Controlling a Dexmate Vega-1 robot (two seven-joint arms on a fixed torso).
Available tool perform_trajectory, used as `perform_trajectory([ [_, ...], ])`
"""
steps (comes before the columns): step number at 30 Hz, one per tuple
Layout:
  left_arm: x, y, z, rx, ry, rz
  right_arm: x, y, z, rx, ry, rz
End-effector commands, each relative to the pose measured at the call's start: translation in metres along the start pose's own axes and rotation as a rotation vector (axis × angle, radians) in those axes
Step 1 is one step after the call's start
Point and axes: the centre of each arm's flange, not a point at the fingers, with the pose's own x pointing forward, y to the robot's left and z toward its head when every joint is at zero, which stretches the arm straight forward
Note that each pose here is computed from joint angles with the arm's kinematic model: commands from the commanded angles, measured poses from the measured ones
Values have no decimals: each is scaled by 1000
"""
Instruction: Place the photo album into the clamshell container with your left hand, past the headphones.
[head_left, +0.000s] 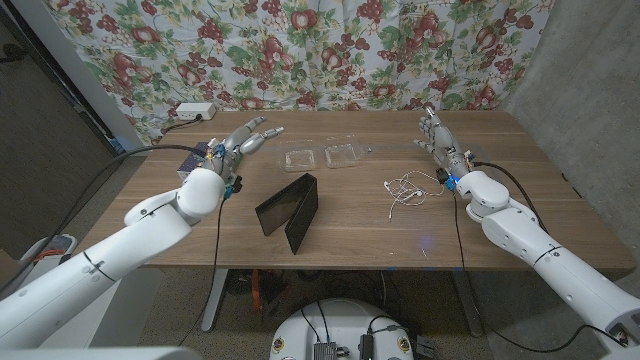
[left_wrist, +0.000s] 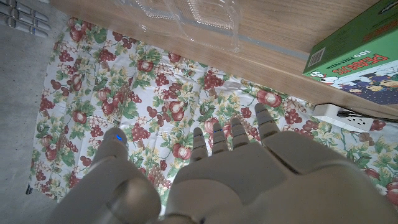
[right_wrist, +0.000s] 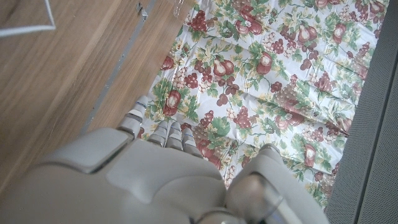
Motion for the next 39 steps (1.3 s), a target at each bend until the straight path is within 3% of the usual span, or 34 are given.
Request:
perform_trajectory([
  [1,-4,-4,5,30,-37,-32,0,3,6,-15,2,10],
  [23,-28,9,7,107,-96,-99,-12,19,8,-10,2,-2],
  [39,-39,5,14,131,-91,-117,-13,25,9,-11,15,-9],
])
